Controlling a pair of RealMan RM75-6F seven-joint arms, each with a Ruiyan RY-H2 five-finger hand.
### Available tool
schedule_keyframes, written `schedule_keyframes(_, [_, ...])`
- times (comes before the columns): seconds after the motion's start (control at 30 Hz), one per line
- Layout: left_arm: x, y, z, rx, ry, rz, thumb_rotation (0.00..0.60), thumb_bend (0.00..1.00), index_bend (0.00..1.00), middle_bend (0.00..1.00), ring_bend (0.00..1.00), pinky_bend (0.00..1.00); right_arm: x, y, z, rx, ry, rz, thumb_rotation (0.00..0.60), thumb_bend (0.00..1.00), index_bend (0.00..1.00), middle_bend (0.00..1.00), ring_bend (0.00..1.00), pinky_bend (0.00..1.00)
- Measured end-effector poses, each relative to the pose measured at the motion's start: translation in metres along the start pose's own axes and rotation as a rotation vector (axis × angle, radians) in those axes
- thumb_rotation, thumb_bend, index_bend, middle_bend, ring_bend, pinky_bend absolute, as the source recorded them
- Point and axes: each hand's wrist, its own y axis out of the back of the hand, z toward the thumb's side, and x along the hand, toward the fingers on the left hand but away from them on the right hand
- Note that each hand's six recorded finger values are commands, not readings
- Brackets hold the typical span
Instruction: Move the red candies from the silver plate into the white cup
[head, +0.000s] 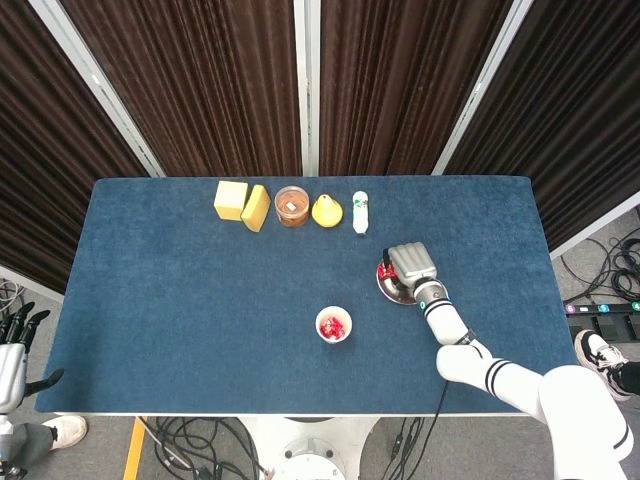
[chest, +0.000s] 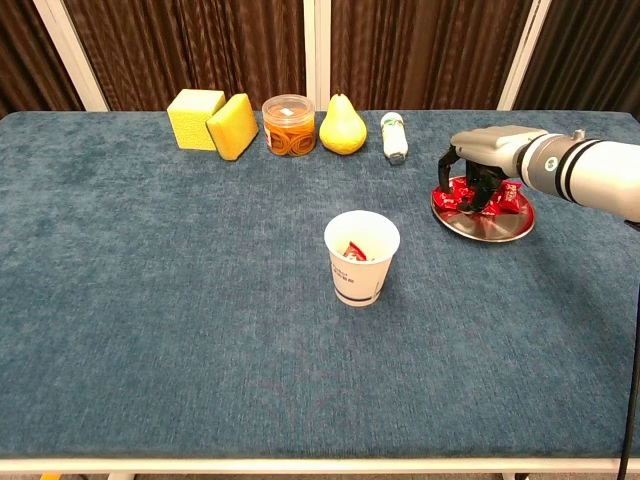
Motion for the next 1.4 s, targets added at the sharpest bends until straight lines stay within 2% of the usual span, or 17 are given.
schedule_keyframes(0.17, [-0.001,0.0,-0.002,-0.003,0.002,-0.001,0.6,0.0,0.22,0.17,0.14,0.16,-0.002,-0.004,0.003,0.013,0.003,-0.005,0.6,0.2,0.46,0.98,1.0,1.0])
schedule_keyframes(0.33, [-0.002,-0.001,-0.004,-0.003,0.007,-0.002,0.6,0.0,0.22,0.17,0.14,0.16,-0.003,-0.005,0.007,0.024,0.009,-0.011,0.6,0.19,0.48,0.98,1.0,1.0])
schedule_keyframes(0.4, [-0.002,-0.001,-0.004,-0.004,0.008,-0.001,0.6,0.0,0.22,0.17,0.14,0.16,-0.004,-0.005,0.008,0.021,0.01,-0.015,0.6,0.22,0.5,0.98,1.0,1.0])
schedule_keyframes(0.57, [-0.002,-0.002,-0.005,-0.006,0.01,-0.001,0.6,0.0,0.22,0.17,0.14,0.16,-0.004,-0.005,0.008,0.02,0.011,-0.022,0.6,0.35,0.55,0.98,1.0,1.0])
schedule_keyframes(0.8, [-0.003,-0.002,-0.005,-0.007,0.012,0.001,0.6,0.0,0.22,0.17,0.14,0.16,0.007,0.008,0.012,-0.011,0.045,-0.055,0.6,0.37,0.56,0.98,1.0,1.0])
schedule_keyframes(0.93, [-0.003,-0.001,-0.004,-0.008,0.006,0.004,0.6,0.0,0.22,0.17,0.14,0.16,0.027,0.023,0.027,-0.057,0.12,-0.081,0.6,0.37,0.56,0.98,1.0,1.0])
schedule_keyframes(1.2, [-0.004,0.004,-0.002,-0.003,0.003,0.015,0.6,0.0,0.22,0.17,0.14,0.16,0.094,0.057,0.088,-0.13,0.405,-0.114,0.6,0.36,0.56,0.98,1.0,1.0])
schedule_keyframes(1.3, [-0.005,0.004,-0.003,-0.003,0.005,0.015,0.6,0.0,0.22,0.17,0.14,0.16,0.109,0.058,0.102,-0.127,0.478,-0.108,0.6,0.36,0.56,0.98,1.0,1.0])
schedule_keyframes(1.4, [-0.006,0.004,-0.003,-0.003,0.008,0.016,0.6,0.0,0.22,0.17,0.14,0.16,0.113,0.051,0.108,-0.112,0.504,-0.086,0.6,0.36,0.56,0.98,1.0,1.0])
